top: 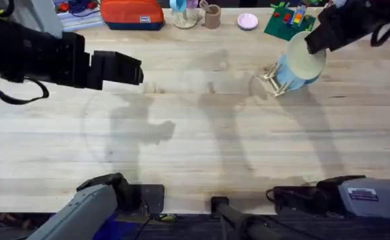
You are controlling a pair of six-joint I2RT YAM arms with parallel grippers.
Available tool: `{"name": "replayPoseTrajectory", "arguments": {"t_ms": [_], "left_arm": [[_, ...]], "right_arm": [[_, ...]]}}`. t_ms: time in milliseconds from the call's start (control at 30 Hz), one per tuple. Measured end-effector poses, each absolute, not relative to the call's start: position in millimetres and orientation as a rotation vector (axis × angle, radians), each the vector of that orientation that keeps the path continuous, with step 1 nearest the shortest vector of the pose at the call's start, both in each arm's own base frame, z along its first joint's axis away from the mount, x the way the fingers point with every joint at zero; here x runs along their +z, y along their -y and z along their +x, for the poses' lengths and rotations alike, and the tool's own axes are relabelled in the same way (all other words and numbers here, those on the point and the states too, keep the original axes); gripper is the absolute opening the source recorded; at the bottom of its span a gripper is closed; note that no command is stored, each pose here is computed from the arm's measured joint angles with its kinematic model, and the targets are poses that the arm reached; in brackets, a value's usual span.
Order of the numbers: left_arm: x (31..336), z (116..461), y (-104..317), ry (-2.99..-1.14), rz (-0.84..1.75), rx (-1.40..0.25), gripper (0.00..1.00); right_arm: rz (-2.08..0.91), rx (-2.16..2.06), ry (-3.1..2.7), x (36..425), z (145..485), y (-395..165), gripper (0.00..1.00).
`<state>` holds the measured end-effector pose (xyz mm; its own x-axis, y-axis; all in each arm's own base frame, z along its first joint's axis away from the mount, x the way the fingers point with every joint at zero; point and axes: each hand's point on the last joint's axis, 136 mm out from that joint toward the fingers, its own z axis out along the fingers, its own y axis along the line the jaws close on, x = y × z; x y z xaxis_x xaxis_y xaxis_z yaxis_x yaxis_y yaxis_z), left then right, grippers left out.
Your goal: Pick up the plates from the table one by one and place each into a slot on the dish rack.
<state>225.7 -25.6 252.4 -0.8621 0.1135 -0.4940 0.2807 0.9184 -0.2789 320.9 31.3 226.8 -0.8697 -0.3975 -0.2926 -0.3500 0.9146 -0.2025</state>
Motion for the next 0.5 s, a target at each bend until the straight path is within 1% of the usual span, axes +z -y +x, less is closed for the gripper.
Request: {"name": "replayPoseTrajectory", "arguments": {"t_ms": [500], "left_arm": [[252, 225, 26, -2.599, 0.283, -0.476, 0.996]], "right_arm": [[-0.582, -0.209, -2.758, 209, 341, -34, 0.03]]}}
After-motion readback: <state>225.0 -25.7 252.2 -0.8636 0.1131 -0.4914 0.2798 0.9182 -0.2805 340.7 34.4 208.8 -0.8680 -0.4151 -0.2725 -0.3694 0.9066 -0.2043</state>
